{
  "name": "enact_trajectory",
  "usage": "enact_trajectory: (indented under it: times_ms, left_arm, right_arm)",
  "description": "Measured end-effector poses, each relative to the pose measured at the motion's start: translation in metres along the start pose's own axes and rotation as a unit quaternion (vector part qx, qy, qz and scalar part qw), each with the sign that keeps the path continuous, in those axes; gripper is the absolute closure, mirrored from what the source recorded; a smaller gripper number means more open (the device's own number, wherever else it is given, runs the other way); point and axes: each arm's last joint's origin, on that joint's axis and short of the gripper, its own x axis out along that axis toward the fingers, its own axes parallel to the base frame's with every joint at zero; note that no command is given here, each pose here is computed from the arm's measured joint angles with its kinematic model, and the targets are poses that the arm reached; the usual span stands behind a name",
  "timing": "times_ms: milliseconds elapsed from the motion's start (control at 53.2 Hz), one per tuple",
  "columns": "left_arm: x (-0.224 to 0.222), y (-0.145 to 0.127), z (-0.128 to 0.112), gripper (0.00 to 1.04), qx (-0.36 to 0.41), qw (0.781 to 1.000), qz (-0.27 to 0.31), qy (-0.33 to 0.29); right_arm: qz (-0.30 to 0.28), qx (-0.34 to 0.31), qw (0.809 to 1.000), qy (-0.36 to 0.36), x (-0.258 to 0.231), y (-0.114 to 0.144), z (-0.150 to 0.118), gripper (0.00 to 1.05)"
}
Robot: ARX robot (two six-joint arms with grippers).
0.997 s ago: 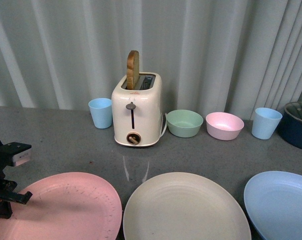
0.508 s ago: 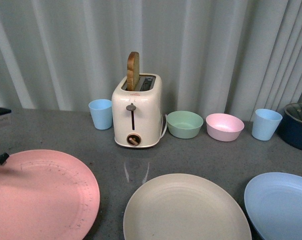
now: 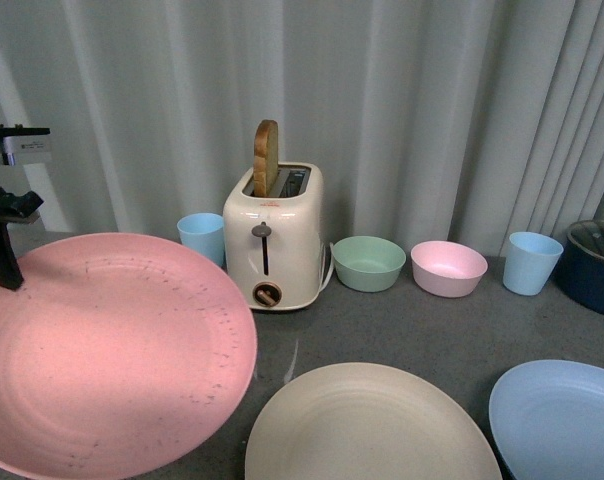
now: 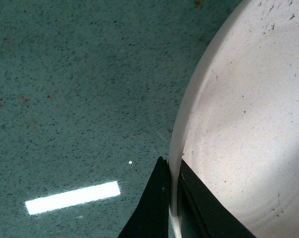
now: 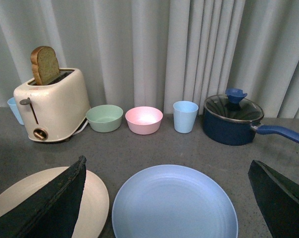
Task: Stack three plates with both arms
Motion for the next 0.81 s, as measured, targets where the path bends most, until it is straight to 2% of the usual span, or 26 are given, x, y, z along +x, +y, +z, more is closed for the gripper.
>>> enact_trajectory:
  times_ms: [169,564,809]
  left_arm:
    - [0.007,-0.027,0.006,1.01,-0.008,0.999,-0.034,-0.004]
    - [0.044,-0.122,0.019,1.01,0.028,0.994,-0.107,0.013]
    - [0.071,-0.144,0.019,1.01,0.035,0.993,-0.111,0.032]
  right_arm:
    - [0.0,0.0,1.0,0.0,0.0,0.0,0.0,0.07]
    - [0.0,0.0,1.0,0.0,0.0,0.0,0.0,0.07]
    - [0.0,0.0,1.0,0.0,0.0,0.0,0.0,0.07]
